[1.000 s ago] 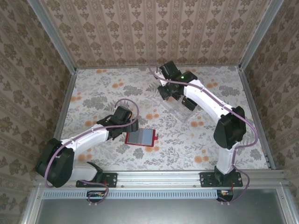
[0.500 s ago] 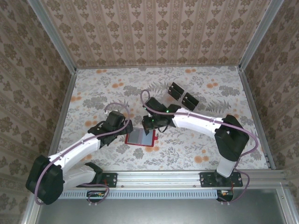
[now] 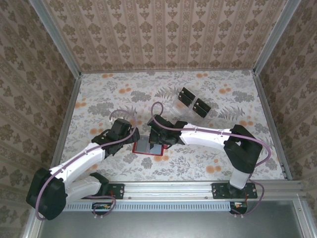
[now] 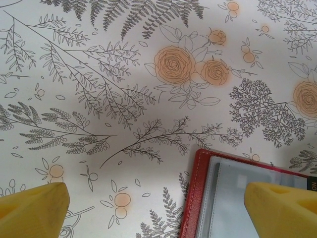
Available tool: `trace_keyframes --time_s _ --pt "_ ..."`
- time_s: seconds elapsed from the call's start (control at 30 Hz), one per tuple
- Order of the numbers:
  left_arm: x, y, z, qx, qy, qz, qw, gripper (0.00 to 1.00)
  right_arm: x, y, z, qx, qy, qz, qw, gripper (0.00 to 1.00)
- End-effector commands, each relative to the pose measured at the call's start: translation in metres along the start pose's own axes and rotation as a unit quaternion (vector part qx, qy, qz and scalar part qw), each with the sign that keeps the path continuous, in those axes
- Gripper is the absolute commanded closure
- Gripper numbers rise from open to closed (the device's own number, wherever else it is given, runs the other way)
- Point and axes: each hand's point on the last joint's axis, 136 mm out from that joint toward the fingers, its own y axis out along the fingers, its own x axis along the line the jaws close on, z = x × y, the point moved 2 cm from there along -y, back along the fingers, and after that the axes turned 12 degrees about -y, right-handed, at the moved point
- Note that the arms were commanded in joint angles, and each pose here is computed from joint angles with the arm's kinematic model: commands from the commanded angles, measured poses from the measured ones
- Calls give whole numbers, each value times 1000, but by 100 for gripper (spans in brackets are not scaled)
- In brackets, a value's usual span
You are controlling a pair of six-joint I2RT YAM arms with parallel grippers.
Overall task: Put the credit cards into the card holder
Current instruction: Move the card holder to the center of the table.
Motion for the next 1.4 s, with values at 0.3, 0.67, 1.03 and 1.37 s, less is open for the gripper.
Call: trace_keyframes --time_s 0.3,0.67,1.03,1.37 --pt "5 2 5 6 -3 1 1000 0 -16 28 22 31 9 30 999 100" --pt "3 0 7 16 -4 9 1000 0 -65 24 19 46 -46 90 994 100" --pt "-11 9 15 47 8 35 998 0 -82 26 7 54 -76 69 993 100" --pt "-42 27 31 91 82 52 991 0 -75 31 1 58 -82 30 995 100"
